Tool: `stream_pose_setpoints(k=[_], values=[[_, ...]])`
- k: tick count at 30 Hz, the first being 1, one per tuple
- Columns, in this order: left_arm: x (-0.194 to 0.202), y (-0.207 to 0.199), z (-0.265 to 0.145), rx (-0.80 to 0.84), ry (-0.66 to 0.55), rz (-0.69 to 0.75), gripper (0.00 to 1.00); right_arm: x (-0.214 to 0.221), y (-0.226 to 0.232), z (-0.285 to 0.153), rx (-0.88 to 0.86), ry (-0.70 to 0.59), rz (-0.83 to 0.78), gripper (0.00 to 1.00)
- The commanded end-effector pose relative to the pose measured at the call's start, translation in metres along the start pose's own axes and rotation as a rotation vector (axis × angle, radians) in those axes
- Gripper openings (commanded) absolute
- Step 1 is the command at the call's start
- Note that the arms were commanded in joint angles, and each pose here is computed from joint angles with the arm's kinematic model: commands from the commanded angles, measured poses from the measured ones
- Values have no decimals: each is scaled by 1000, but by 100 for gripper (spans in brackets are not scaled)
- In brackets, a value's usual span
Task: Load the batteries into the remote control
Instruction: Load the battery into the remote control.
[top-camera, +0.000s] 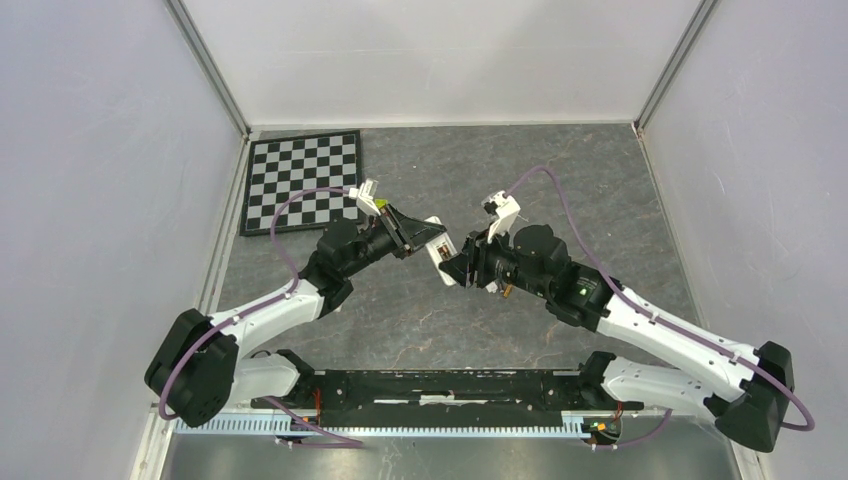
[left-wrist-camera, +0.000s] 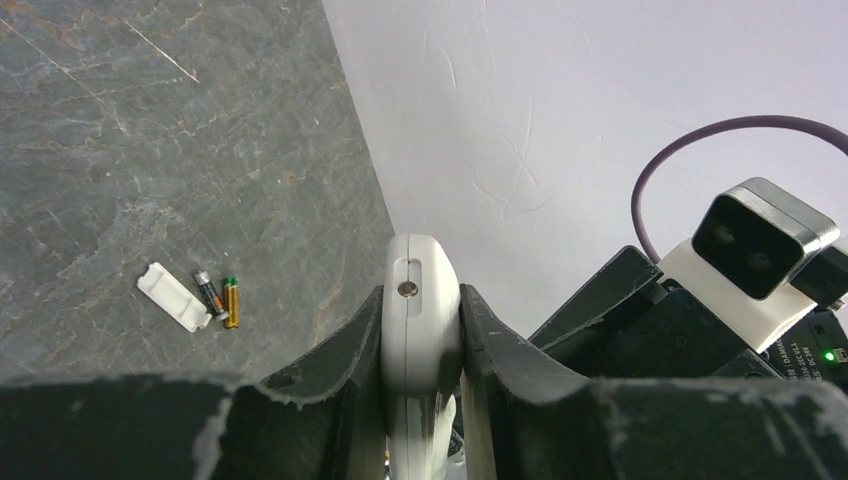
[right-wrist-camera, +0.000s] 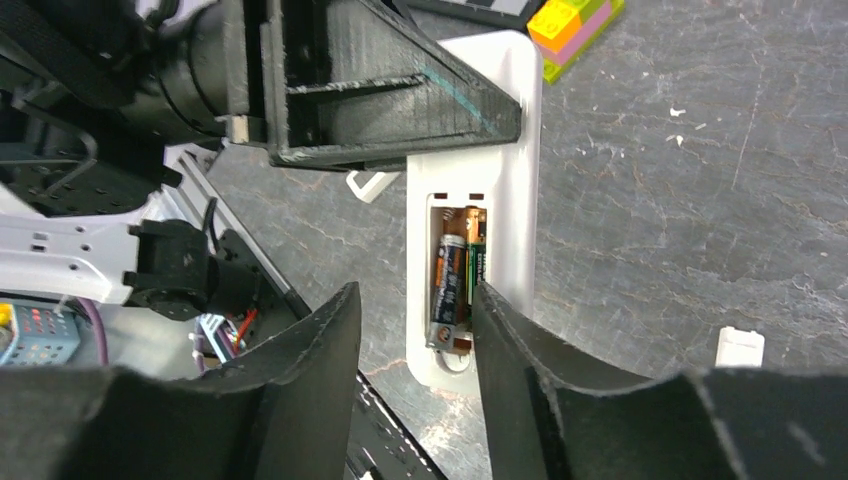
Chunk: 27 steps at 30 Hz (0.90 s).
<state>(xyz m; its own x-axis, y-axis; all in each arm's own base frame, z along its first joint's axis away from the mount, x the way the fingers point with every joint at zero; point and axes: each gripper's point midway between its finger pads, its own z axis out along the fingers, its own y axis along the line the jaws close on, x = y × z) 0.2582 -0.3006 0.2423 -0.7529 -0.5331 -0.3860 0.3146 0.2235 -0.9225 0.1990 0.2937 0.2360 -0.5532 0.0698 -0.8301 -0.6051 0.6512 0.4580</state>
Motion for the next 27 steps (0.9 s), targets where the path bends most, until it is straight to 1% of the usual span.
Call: stream_pose_setpoints(k=[1,5,6,10,14,15,17,22,27], values=[[-11,-34,-5,94,-30,-48,2,-31,6,-10,-4,-126,27,54],[-13,-36,-6,94,-39,-80,2,-47,16,-21,-54,-209,57,64],[-13,-36,-7,96,-42,-87,2,-55,20,-25,-75,-247,66,67],[-17,-41,-10,117,-63,-121,2,-63,22,-37,-98,-315,114,76],[-24,-52,-15,172,-96,-182,2,-61,11,-45,-82,-376,229,91],[-26,-55,-17,188,-104,-204,2,-60,10,-47,-91,-391,260,92],[-29,-61,-18,211,-118,-241,2,-60,13,-50,-132,-426,309,91],[-34,-66,-19,222,-122,-330,2,-60,24,-45,-189,-402,343,88],[-36,-70,-18,234,-121,-362,2,-64,33,-45,-246,-418,382,84]])
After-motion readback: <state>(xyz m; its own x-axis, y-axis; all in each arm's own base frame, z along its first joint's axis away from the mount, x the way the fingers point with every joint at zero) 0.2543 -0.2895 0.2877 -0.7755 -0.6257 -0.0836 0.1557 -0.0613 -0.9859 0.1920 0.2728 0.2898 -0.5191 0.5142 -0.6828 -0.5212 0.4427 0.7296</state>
